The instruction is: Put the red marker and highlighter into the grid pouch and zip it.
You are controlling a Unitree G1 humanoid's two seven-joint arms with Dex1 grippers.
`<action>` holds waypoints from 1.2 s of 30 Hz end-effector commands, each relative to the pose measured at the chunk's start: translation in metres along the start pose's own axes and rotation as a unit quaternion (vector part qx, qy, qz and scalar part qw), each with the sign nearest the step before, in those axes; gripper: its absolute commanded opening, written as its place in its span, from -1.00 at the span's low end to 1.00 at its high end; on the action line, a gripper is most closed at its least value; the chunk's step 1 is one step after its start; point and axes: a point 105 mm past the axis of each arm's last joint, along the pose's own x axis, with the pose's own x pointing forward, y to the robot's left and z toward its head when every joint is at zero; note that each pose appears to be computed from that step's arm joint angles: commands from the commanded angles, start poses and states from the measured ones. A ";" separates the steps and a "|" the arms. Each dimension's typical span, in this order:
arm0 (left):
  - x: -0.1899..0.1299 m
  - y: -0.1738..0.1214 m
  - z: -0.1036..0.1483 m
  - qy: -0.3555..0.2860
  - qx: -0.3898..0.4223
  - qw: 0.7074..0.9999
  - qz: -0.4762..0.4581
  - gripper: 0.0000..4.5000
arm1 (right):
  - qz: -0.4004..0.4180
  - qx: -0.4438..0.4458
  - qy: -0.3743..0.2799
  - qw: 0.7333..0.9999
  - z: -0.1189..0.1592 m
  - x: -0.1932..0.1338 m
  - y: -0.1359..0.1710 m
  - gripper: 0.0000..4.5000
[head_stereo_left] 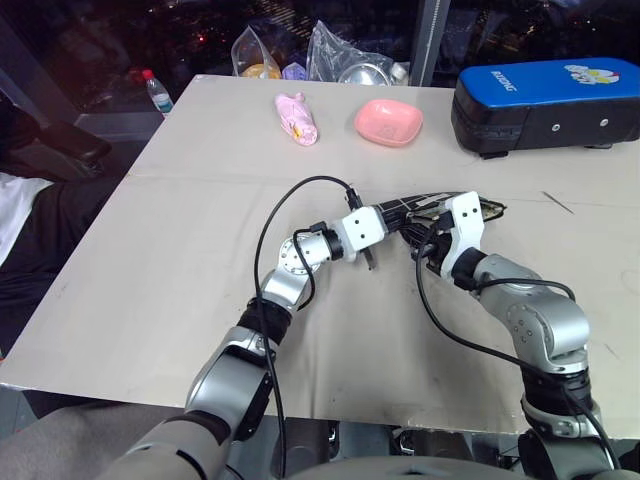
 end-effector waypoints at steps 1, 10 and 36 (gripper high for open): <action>0.001 0.000 0.002 -0.002 0.007 1.000 -0.001 -1.00 | -0.004 0.001 -0.053 0.999 0.023 -0.009 -0.001 -0.97; 0.005 0.000 0.000 -0.001 0.004 1.000 0.003 -1.00 | -0.121 0.023 -0.080 0.989 0.031 -0.046 -0.056 -0.97; -0.056 0.039 -0.010 0.026 -0.020 0.994 0.101 0.58 | -0.220 -0.109 -0.006 0.969 0.012 -0.148 -0.145 1.00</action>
